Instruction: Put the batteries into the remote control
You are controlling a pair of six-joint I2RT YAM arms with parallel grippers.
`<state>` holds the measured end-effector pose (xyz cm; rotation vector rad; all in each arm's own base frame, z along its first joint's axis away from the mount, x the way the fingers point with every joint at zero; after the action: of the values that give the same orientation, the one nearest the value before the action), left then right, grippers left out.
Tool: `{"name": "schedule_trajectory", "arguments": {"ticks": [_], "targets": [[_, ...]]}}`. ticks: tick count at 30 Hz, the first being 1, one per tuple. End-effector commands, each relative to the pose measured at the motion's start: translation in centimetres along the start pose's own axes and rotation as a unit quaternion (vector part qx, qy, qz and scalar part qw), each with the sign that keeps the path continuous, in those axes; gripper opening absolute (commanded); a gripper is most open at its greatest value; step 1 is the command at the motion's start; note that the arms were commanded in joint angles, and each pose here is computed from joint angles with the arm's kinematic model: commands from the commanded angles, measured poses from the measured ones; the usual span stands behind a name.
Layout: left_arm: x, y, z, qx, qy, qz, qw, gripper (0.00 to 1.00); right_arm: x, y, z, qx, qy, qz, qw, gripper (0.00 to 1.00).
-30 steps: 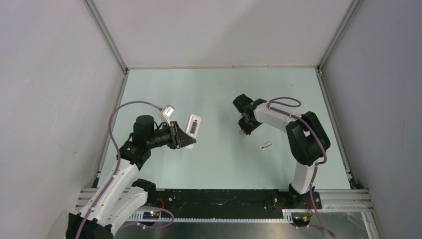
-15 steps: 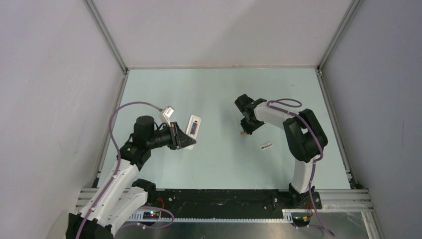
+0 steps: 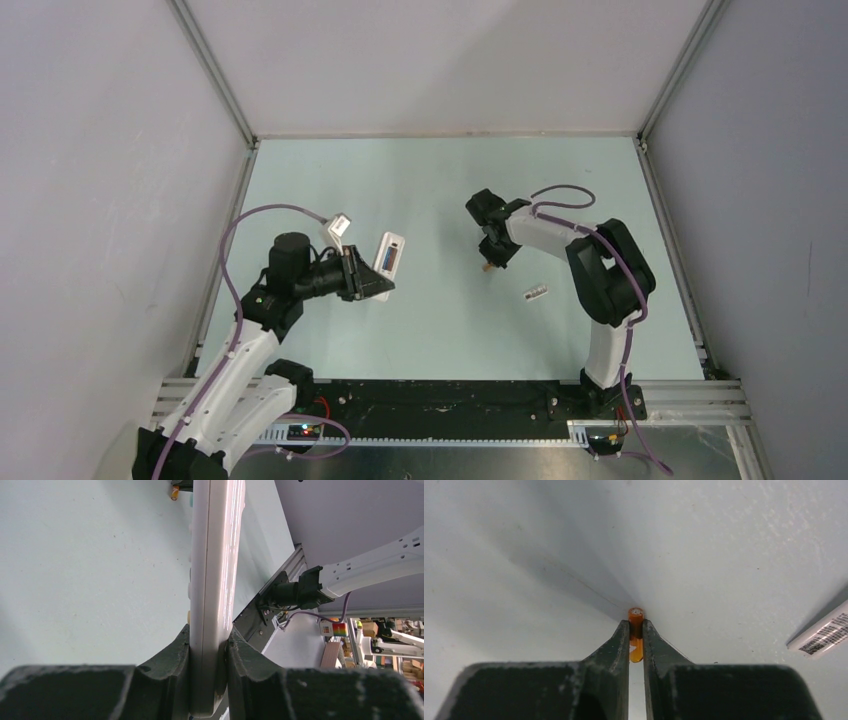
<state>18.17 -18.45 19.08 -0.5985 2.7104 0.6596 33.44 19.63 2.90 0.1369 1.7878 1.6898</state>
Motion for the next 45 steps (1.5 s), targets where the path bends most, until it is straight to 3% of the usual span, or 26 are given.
{"name": "schedule_trajectory", "arguments": {"ticks": [1, 8, 14, 19, 27, 33, 39, 45], "targets": [[-0.2, 0.3, -1.2, 0.031, -0.032, 0.006, 0.999, 0.0, -2.2, 3.8, 0.8, -0.034, 0.091, -0.076, 0.992, 0.0], [0.4, 0.4, -2.1, 0.05, -0.039, 0.023, 0.998, 0.0, -2.3, 12.9, 3.1, -0.135, 0.209, -0.171, 0.953, 0.0], [0.9, 0.9, -3.9, 0.073, -0.014, 0.025, 0.997, 0.0, -2.1, 24.7, 3.7, -0.264, 0.213, -0.271, 0.901, 0.0], [0.5, 2.3, -6.6, 0.104, -0.004, 0.011, 0.995, 0.0, -0.1, 32.0, 4.4, -0.368, 0.198, -0.316, 0.852, 0.0], [-1.0, 5.0, -11.5, 0.151, -0.05, -0.029, 0.987, 0.0, 3.2, 40.4, 6.3, -0.471, 0.21, -0.385, 0.765, 0.0], [-1.6, 6.2, -13.3, 0.167, -0.069, -0.051, 0.982, 0.0, 4.0, 44.3, 7.1, -0.514, 0.211, -0.422, 0.716, 0.0], [-1.9, 6.4, -13.7, 0.17, -0.071, -0.062, 0.981, 0.0, 4.5, 46.5, 7.3, -0.533, 0.214, -0.439, 0.69, 0.0], [-2.4, 6.4, -13.6, 0.164, -0.045, -0.082, 0.982, 0.0, 5.2, 46.3, 7.9, -0.51, 0.205, -0.447, 0.705, 0.0]]}}
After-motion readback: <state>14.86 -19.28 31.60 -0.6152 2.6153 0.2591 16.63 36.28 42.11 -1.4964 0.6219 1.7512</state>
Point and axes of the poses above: each gripper's point midway between its finger pads, its own y axis back along the fingers, its own z axis along the line the jaws close on, x = y × z, the point moved 1 cm from there along y, back along the fingers, and after that the axes turned 15 degrees about y, right-handed, at the moved point
